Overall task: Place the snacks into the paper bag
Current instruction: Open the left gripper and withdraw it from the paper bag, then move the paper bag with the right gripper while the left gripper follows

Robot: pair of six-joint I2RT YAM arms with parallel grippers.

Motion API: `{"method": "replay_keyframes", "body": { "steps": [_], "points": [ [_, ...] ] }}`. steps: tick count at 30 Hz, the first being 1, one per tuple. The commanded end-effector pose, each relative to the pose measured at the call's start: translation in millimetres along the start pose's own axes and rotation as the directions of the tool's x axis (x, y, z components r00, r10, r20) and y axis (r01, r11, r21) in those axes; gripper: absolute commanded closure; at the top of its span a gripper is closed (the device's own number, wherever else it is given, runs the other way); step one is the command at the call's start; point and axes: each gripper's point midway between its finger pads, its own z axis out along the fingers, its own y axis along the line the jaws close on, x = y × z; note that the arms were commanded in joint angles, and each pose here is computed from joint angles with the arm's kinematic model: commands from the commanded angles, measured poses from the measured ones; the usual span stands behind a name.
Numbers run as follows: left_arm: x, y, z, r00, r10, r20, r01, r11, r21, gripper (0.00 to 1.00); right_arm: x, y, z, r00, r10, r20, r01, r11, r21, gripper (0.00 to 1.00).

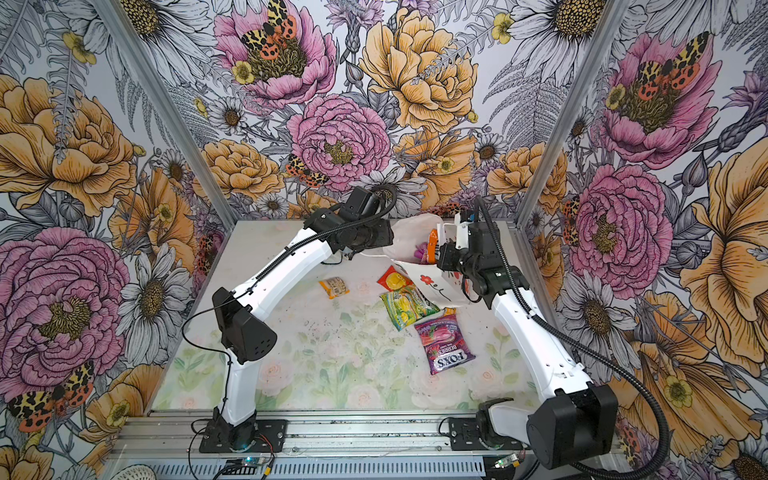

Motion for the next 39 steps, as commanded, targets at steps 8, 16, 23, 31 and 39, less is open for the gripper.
{"method": "replay_keyframes", "body": {
  "steps": [8,16,23,31,39],
  "points": [
    [14,17,41,0.995,-0.039,-0.097,0.037,0.999,-0.032,0.37,-33,17,-18,0.991,-0.067,0.118,0.07,0.997,-0.018,1.0],
    [23,-16,55,0.987,-0.021,-0.159,0.035,0.995,0.09,0.71,-33,7,-20,0.991,-0.067,0.117,0.062,0.997,0.042,1.0],
    [39,-84,35,0.985,0.031,-0.171,0.014,0.967,0.255,1.0,-41,-38,-44,0.988,-0.057,0.141,0.014,0.957,0.29,1.0],
    [62,-162,-13,0.99,0.1,-0.095,-0.053,0.912,0.407,1.0,-58,-71,-90,0.984,-0.02,0.178,-0.062,0.894,0.444,1.0],
    [95,-203,-29,0.983,0.167,-0.076,-0.109,0.867,0.486,1.0,-44,-76,-113,0.984,-0.033,0.176,-0.056,0.874,0.482,1.0]
  ]
}}
